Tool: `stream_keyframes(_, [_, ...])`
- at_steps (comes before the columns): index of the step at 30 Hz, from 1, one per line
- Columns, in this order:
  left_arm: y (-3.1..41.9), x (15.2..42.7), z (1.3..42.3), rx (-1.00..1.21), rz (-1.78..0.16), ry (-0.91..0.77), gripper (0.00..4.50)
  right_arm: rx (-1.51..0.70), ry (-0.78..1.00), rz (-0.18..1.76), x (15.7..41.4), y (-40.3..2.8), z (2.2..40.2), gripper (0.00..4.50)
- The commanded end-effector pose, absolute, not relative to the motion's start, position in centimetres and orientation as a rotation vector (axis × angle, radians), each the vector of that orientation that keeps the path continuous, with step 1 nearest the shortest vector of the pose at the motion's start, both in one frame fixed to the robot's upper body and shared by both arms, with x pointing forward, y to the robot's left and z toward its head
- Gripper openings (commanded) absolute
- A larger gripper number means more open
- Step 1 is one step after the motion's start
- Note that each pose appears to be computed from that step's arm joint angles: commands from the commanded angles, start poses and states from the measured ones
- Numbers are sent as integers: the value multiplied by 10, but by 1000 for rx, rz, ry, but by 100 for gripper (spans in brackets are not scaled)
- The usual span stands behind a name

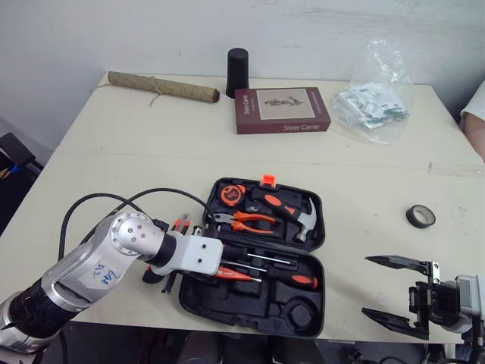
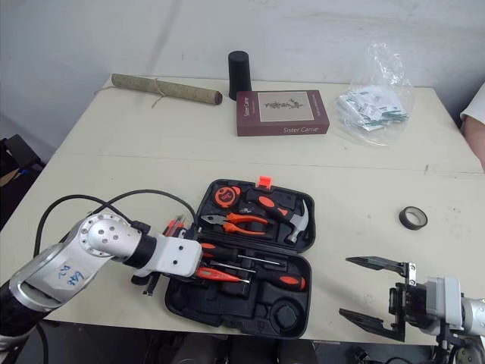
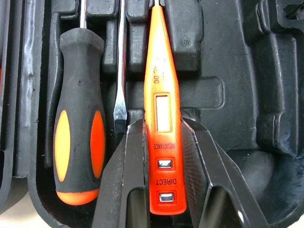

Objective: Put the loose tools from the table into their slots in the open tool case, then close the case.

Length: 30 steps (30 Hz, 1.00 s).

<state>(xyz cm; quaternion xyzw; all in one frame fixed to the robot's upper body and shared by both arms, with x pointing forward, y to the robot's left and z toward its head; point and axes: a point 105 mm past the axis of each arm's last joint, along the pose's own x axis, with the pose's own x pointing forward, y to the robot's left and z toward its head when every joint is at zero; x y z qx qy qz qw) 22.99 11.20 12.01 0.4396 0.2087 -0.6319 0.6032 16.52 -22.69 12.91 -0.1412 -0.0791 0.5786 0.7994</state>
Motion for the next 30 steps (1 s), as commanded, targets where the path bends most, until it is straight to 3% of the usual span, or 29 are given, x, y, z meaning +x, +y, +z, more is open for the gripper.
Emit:
stream_keyframes(1, [112,228,112,1036,-1475,516,31,-329,-203,1273,160,-221,133,450])
stream_keyframes(9, [110,234,113,1063,-1468,459,31,-328,-219,1275,164,-206,142,450])
stream_keyframes(11, [107,234,117,1062,-1488,411,137,-326,-219,1273,165,-204,145,450])
stream_keyframes(15, [105,227,129,1071,-1558,324,262,-320,-218,1272,167,-200,149,450])
stream_keyframes(21, [120,200,150,1024,-1675,339,262,-308,-211,1279,171,-194,154,450])
stream_keyframes(26, [128,207,166,938,-1618,271,262,-302,-206,1286,180,-188,158,450])
stream_keyframes(30, [125,226,170,813,-1518,173,146,-295,-202,1288,184,-185,159,450])
